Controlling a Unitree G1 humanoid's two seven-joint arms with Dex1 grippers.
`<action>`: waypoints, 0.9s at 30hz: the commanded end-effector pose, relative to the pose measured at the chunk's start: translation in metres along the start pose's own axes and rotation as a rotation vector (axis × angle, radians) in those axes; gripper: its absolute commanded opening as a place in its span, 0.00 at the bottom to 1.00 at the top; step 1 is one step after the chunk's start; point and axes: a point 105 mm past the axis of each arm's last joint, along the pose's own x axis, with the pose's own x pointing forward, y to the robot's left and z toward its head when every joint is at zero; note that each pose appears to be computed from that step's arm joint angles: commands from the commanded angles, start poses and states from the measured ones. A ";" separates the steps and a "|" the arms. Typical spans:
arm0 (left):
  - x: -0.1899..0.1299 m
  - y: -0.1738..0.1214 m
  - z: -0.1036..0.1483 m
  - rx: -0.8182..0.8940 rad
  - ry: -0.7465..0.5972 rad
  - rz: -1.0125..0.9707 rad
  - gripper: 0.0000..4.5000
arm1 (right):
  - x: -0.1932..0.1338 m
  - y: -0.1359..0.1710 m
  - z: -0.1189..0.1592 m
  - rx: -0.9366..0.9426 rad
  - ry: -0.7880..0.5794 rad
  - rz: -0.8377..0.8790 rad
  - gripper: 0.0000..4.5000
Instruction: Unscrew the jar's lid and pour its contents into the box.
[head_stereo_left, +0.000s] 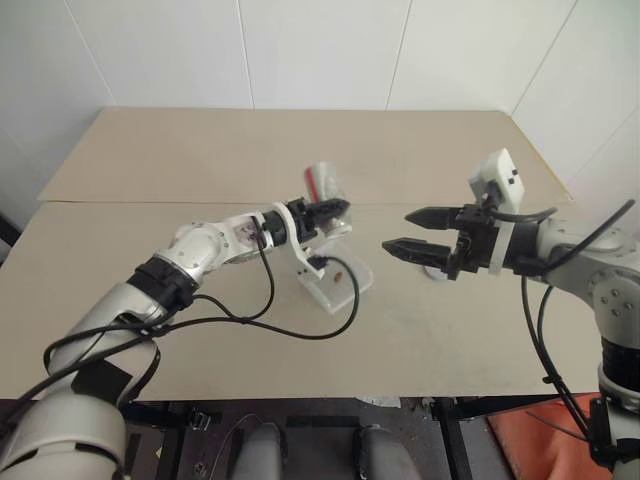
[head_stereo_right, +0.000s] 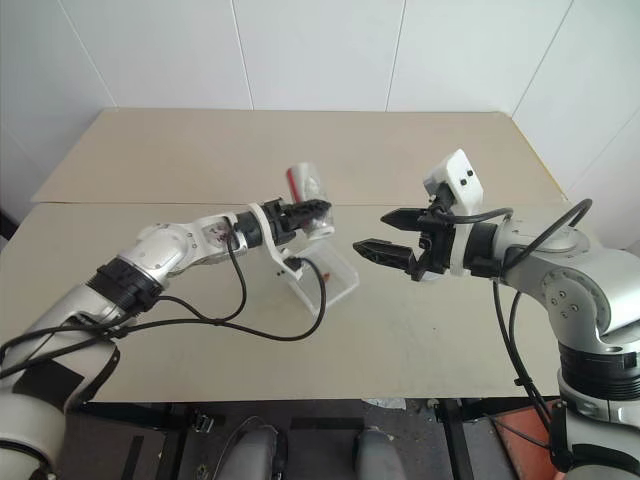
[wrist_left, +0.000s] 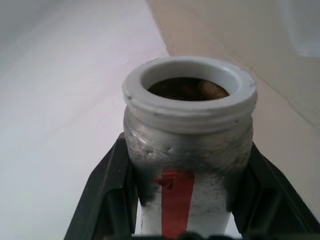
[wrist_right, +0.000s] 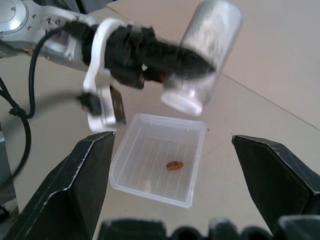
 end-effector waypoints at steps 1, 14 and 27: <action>-0.016 0.025 -0.052 -0.520 0.271 0.118 0.44 | -0.004 0.004 0.012 -0.056 -0.033 0.009 0.98; -0.065 -0.049 -0.074 -1.759 0.517 0.181 0.44 | -0.003 0.002 0.012 -0.062 -0.026 0.029 0.98; -0.085 -0.085 -0.044 -1.810 0.518 0.178 0.94 | -0.006 0.004 0.013 -0.068 -0.020 0.034 1.00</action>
